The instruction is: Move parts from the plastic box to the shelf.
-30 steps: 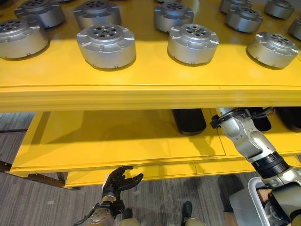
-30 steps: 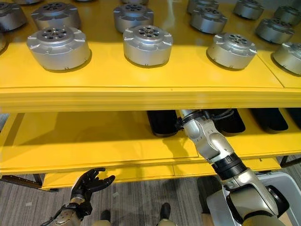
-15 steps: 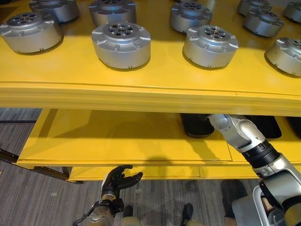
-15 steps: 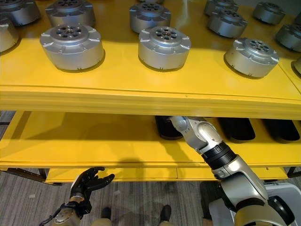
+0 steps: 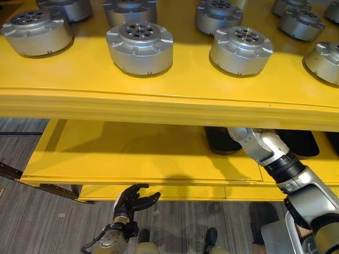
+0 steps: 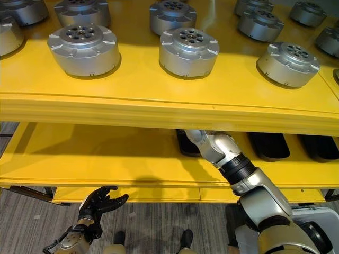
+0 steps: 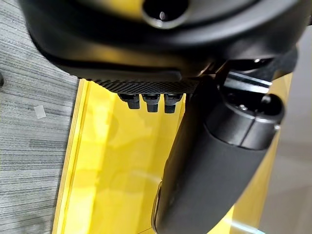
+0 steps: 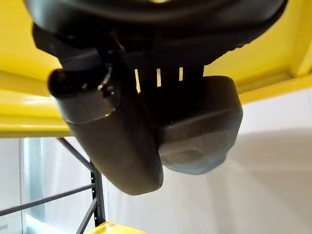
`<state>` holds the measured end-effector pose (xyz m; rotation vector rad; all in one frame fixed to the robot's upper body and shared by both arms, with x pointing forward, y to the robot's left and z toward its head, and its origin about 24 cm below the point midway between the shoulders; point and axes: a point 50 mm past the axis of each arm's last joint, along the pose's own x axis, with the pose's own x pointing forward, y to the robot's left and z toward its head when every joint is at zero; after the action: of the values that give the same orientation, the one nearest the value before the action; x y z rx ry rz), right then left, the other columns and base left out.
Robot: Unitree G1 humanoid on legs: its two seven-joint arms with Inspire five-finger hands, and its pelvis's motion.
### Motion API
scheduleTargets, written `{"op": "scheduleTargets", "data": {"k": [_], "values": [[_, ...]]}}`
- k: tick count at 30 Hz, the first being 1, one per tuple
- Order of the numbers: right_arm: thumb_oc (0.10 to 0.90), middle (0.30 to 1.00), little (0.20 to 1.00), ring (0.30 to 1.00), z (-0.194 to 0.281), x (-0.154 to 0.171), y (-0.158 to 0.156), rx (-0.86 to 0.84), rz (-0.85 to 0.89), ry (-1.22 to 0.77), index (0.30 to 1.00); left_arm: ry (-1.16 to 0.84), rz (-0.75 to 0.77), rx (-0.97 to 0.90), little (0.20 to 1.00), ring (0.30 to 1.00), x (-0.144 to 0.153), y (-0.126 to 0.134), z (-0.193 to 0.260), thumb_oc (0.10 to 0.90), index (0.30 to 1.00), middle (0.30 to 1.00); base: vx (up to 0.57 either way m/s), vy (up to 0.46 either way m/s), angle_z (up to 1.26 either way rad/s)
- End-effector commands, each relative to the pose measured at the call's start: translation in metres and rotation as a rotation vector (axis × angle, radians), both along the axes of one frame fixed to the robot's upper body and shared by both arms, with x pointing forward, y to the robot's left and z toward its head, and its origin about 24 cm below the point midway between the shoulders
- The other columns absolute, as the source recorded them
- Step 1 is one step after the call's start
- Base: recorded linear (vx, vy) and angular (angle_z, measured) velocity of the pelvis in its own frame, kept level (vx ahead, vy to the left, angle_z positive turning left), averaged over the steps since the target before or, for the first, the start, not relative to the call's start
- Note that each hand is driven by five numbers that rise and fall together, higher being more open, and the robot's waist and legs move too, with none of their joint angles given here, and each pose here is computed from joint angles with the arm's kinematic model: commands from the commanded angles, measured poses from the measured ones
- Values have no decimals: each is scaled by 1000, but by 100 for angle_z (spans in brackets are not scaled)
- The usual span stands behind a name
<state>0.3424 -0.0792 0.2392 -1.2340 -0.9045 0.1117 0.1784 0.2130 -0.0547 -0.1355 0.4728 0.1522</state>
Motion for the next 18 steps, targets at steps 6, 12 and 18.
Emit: {"op": "scheduleTargets", "data": {"k": [6, 12, 18], "values": [[400, 300, 300, 300, 125, -38, 41, 140, 213, -407, 300, -395, -115, 50, 1000, 1000, 57, 0, 75, 900, 1000, 1000, -174, 8, 4], [400, 300, 300, 300, 157, -46, 44, 100, 186, -528, 300, -412, -108, 39, 1000, 1000, 59, 1, 79, 900, 1000, 1000, -99, 24, 8], [400, 300, 300, 300, 175, -60, 50, 76, 195, -622, 300, -415, -102, 28, 1000, 1000, 62, 0, 80, 900, 1000, 1000, -104, 8, -24]]}}
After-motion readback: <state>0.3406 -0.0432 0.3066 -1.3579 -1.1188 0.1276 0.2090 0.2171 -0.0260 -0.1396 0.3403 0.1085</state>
